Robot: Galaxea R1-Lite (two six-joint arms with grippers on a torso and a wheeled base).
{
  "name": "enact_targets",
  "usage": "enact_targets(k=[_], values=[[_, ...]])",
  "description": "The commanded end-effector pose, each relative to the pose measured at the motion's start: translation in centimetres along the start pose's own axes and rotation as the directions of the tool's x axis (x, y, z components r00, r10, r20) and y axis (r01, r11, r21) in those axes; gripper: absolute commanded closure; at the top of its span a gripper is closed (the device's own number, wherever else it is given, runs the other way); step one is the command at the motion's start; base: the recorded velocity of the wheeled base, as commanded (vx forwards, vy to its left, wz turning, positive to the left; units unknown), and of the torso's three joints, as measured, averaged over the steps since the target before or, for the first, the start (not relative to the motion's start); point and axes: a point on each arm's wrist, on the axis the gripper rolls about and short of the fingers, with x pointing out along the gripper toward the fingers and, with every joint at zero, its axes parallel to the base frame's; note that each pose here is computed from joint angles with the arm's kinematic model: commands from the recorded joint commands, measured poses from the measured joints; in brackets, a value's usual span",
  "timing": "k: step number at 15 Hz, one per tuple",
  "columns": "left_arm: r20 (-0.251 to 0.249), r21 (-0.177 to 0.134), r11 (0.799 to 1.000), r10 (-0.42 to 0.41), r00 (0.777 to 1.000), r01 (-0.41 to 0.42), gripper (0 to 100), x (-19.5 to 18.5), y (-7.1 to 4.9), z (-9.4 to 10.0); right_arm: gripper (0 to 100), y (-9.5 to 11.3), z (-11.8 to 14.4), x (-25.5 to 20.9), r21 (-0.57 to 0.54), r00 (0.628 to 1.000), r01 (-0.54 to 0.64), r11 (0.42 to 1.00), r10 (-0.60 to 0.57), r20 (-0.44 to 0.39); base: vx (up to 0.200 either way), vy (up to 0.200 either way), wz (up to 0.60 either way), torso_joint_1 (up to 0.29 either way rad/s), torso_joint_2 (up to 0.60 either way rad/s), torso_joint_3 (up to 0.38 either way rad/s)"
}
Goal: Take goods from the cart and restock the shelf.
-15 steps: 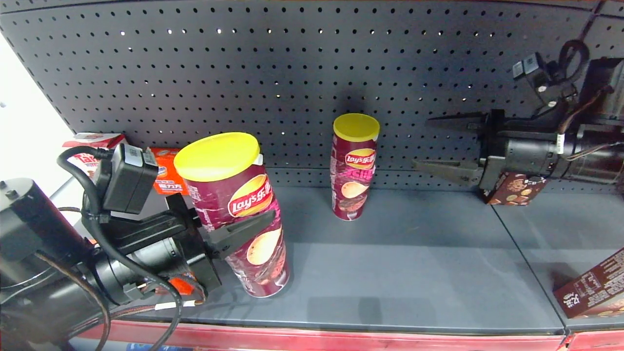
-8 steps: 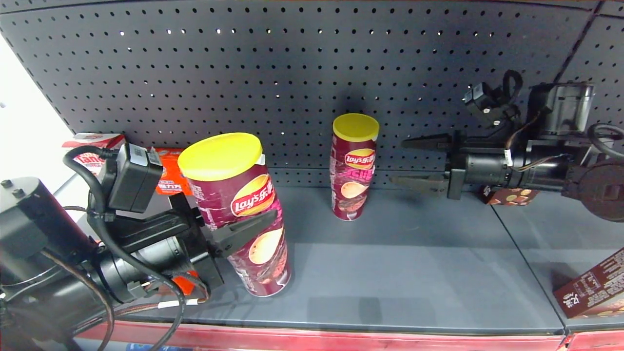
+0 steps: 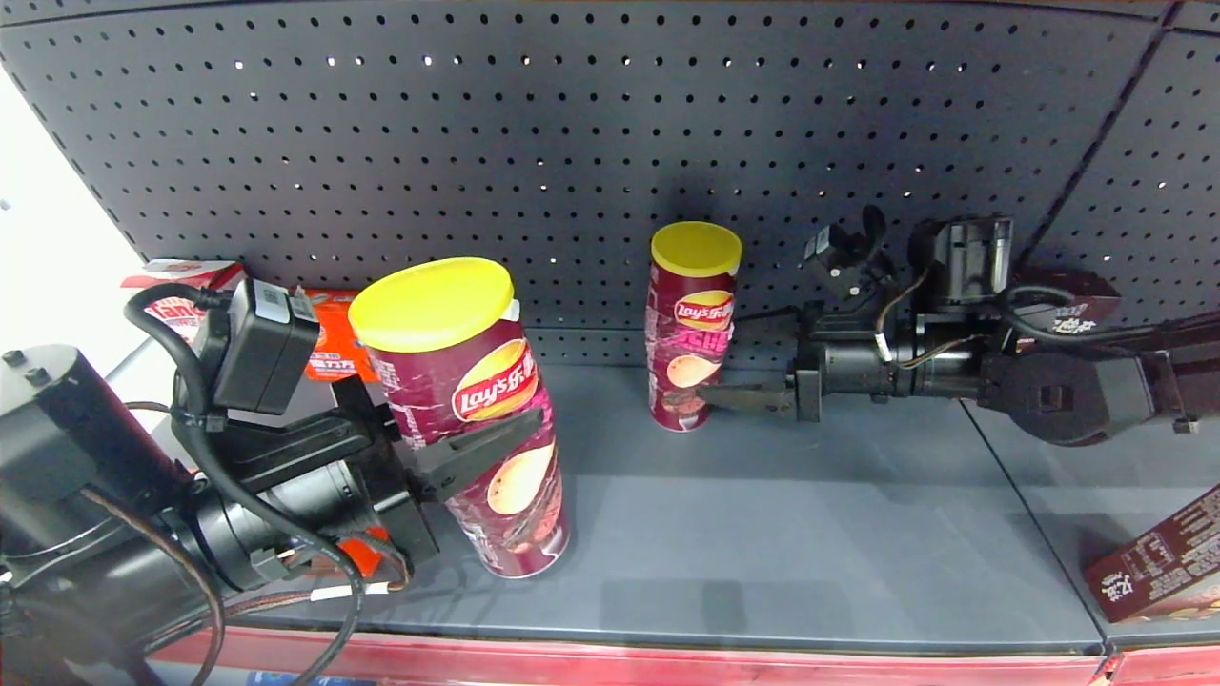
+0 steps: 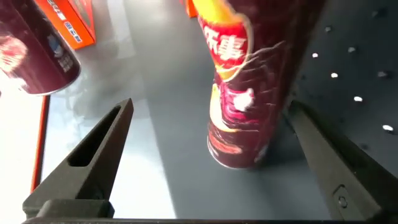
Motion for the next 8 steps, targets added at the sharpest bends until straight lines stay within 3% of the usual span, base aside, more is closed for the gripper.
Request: enact_targets(k=[1, 8], values=[[-0.001, 0.0, 1.0, 0.001, 1.0, -0.001, 100, 0.0, 0.03, -0.04, 0, -0.09, -1.1, 0.88, 0.017, 1.0, -0.014, 1.0, 0.014, -0.018, 0.0, 0.0, 0.0, 0.0, 0.0, 0.0], [-0.001, -0.001, 1.0, 0.001, 1.0, -0.001, 100, 0.0, 0.03, -0.04, 0, 0.9, -1.69, 1.17, 0.029, 0.999, -0.033, 0.999, 0.034, -0.038, 0.0, 0.0, 0.0, 0.0, 0.0, 0.0]])
